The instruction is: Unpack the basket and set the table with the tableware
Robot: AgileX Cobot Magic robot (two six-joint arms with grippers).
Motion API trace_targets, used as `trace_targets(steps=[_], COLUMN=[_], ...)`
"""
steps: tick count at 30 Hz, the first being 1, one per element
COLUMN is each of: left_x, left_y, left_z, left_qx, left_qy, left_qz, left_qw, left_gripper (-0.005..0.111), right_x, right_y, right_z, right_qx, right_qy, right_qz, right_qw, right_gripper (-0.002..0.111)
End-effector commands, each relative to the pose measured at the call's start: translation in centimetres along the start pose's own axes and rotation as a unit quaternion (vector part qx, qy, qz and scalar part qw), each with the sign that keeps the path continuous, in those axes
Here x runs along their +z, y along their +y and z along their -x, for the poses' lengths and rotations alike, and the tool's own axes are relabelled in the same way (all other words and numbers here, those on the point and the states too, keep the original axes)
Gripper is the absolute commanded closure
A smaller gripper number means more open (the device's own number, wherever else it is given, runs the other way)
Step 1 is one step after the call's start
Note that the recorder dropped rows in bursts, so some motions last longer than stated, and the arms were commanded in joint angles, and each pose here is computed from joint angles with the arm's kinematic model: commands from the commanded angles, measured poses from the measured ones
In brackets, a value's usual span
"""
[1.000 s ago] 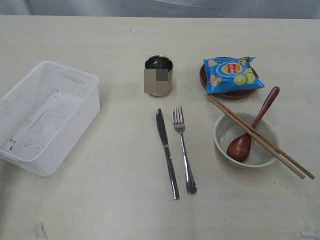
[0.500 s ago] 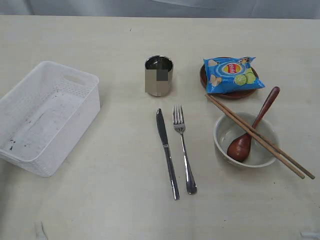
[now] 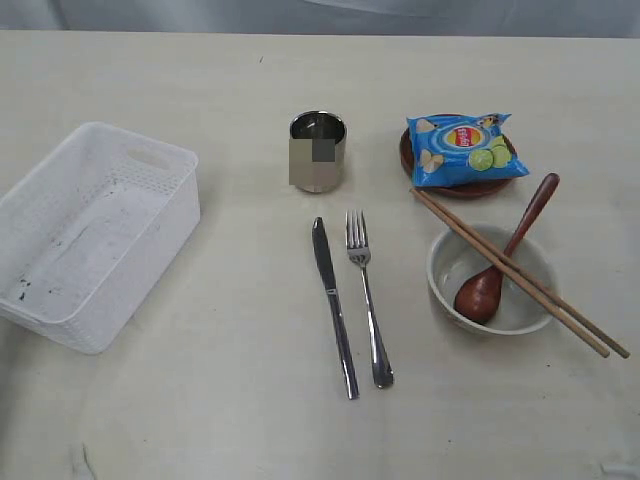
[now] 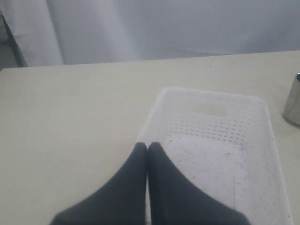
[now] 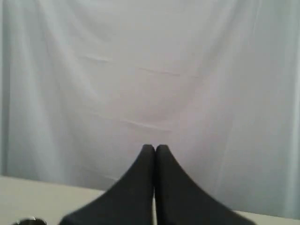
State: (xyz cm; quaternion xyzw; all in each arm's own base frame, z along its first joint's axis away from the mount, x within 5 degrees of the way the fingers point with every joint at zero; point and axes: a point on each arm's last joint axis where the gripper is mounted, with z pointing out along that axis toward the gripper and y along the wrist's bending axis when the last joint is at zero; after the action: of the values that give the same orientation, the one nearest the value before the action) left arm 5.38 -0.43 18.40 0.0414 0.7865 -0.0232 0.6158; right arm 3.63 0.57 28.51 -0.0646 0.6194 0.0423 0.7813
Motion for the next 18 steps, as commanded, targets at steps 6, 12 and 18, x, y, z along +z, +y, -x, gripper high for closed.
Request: trace_targets(steps=[6,12,18], left_x=[0.0,0.0,0.0], left_y=[0.0,0.0,0.0], left_z=[0.0,0.0,0.0], left_qx=[0.0,0.0,0.0], left_qy=[-0.006,-0.006,-0.006], left_qz=[-0.004,-0.004,-0.004], left_qw=[1.0,1.0,1.0], left_gripper=[0.107,0.107,0.107], right_x=[0.3,0.2,0.1], right_y=[0.3,0.4,0.4], right_z=[-6.5,-8.0,-8.4], right_qx=[-0.049,-0.049,-0.085], right_qy=[0.078,0.1,0.123], right_qz=[0.004,0.006,0.013], right_qw=[0.996,0.994,0.989], right_gripper=[0.109,0.109,0.109])
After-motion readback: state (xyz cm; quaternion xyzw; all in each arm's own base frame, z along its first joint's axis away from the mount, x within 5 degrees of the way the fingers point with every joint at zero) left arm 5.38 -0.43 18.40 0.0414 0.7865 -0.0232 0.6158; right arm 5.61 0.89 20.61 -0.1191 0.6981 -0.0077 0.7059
